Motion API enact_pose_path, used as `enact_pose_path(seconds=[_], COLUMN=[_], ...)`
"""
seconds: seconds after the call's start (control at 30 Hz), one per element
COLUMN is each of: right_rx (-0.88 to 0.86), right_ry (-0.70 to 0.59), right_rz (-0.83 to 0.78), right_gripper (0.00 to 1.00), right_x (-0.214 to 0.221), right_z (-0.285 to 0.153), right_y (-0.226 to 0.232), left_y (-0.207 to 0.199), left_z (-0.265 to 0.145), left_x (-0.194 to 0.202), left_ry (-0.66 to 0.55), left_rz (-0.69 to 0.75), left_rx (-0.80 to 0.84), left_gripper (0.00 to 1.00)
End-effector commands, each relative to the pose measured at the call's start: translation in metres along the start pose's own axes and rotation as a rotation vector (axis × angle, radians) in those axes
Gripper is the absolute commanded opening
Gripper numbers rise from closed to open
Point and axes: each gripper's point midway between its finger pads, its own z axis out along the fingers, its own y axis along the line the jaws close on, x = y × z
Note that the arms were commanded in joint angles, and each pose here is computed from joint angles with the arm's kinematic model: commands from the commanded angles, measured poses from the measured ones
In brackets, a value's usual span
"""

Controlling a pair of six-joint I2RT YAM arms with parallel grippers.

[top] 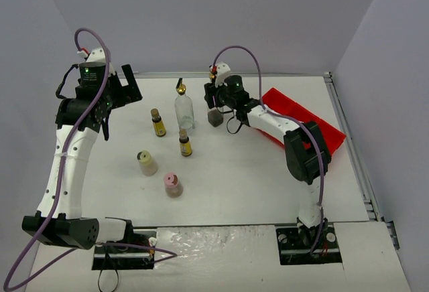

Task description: Organize the condiment bottles

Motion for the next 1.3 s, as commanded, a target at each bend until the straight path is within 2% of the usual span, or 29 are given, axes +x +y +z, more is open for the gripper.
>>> enact_pose_path(seconds=[0.0,0.13,0.27,0.4,0.57,0.8,1.27], right_rx=[0.118,0.255,0.301,0.433,0.549,0.678,0.799], right_ry=[-0.205,-0.254,-0.293,-0.327,-0.386,-0.466,-0.508], right_rz=[0.009,0.049,0.135,0.191,0.272,0.280,0.320], right_gripper=[0.00,0.00,0.00,0.00,0.00,0.00,0.00], right_x=[-0.100,-0.130,-0.146,-0.154,-0.153,-0.144,-0.110], right_z=[-0.058,-0.098,-0.119,-0.136,-0.148,-0.152,-0.153], right_y=[-0.017,-0.046,-0.071,-0.105,-0.147,-0.173,-0.226], left_y=[-0.006,-0.008,-0.010,-0.010,-0.010,-0.009,-0.010], left_z=[-0.015,-0.017,-0.020,-0.021,-0.024,-0.023,-0.018], left_x=[-0.025,-0.025,-0.027,-0.027,-0.027,-0.026,-0.024], left_ry=[-0.106,-0.112,-0.118,-0.121,-0.125,-0.122,-0.108], left_rz=[-0.008,-0.014,-0.018,-0.019,-0.020,-0.020,-0.010], left_rx=[0.040,0.053,0.064,0.067,0.068,0.067,0.063], left_gripper=[0.97,0.97,0.97,0.97,0.97,0.97,0.97])
